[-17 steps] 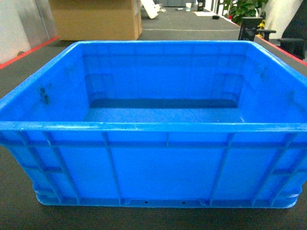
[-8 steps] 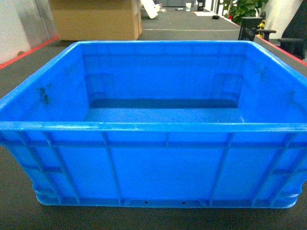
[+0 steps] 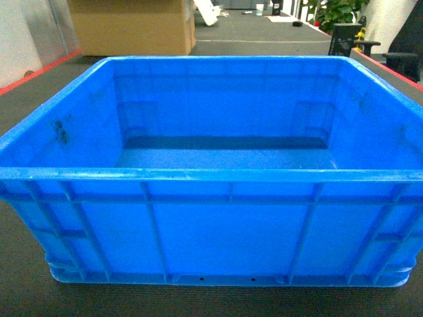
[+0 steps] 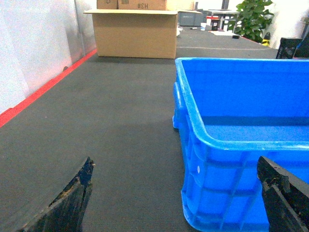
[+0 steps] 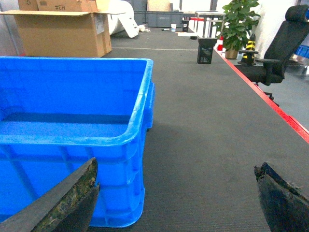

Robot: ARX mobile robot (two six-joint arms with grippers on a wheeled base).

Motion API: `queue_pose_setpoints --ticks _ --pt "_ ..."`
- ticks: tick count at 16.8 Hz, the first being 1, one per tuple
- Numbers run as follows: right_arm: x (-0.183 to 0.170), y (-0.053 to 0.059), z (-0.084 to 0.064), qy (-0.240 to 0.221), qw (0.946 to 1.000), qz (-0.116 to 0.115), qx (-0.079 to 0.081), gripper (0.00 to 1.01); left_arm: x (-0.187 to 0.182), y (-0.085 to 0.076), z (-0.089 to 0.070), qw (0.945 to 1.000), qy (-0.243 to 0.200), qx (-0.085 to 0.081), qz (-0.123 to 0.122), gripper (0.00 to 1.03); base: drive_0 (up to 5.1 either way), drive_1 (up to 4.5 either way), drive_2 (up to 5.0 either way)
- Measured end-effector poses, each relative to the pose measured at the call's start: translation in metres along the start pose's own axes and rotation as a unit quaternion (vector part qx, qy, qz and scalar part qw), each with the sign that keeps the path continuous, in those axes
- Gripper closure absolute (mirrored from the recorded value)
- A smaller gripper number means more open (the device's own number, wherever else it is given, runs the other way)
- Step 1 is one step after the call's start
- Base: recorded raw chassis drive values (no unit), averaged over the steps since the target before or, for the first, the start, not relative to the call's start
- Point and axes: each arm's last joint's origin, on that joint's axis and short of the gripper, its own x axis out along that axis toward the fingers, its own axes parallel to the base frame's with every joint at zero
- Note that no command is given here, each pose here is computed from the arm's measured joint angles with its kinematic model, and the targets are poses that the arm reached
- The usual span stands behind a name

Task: Place box next to blue box on left shelf

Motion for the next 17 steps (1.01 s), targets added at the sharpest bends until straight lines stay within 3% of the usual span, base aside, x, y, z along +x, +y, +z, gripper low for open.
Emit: queue_pose_setpoints --ticks 8,9,10,11,12,14,15,17 --pt "0.0 0.0 0.0 0.0 1.0 0.0 0.0 0.03 0.0 0.0 -0.001 0.9999 0.006 0.003 0.008 0.05 0.0 0.0 0.0" --pt "0.001 0.002 -0.003 0.027 0.9995 0.017 -0.004 0.03 0.003 -0.004 -0.004 0.9977 0.034 0.023 0.054 0.05 0.0 0.0 0.0" --pt "0.007 0.007 -0.003 0.037 0.9987 0.033 -0.005 0.03 0.006 -0.005 -0.005 0.9952 0.041 0.037 0.081 0.05 0.0 0.0 0.0" --pt "0.012 0.011 0.005 0.026 0.9984 0.05 -0.005 0.03 0.012 -0.002 0.0 0.9913 0.035 0.038 0.121 0.05 0.0 0.0 0.0" --pt "0.022 0.013 0.021 0.012 0.9983 0.056 -0.004 0.03 0.024 -0.001 0.019 0.9913 0.018 0.033 0.126 0.05 0.0 0.0 0.0" --pt "0.054 0.017 0.057 0.007 0.998 0.063 -0.007 0.03 0.061 -0.003 0.07 0.9943 -0.031 0.027 0.099 0.05 0.0 0.0 0.0" --pt "0.077 0.019 0.068 0.026 0.9977 0.061 -0.014 0.03 0.087 -0.003 0.083 0.9953 -0.023 0.028 0.09 0.05 0.0 0.0 0.0" --pt "0.127 0.02 0.074 0.1 0.9937 0.05 -0.011 0.03 0.137 -0.008 0.079 0.9958 0.068 0.023 0.057 0.05 0.0 0.0 0.0"
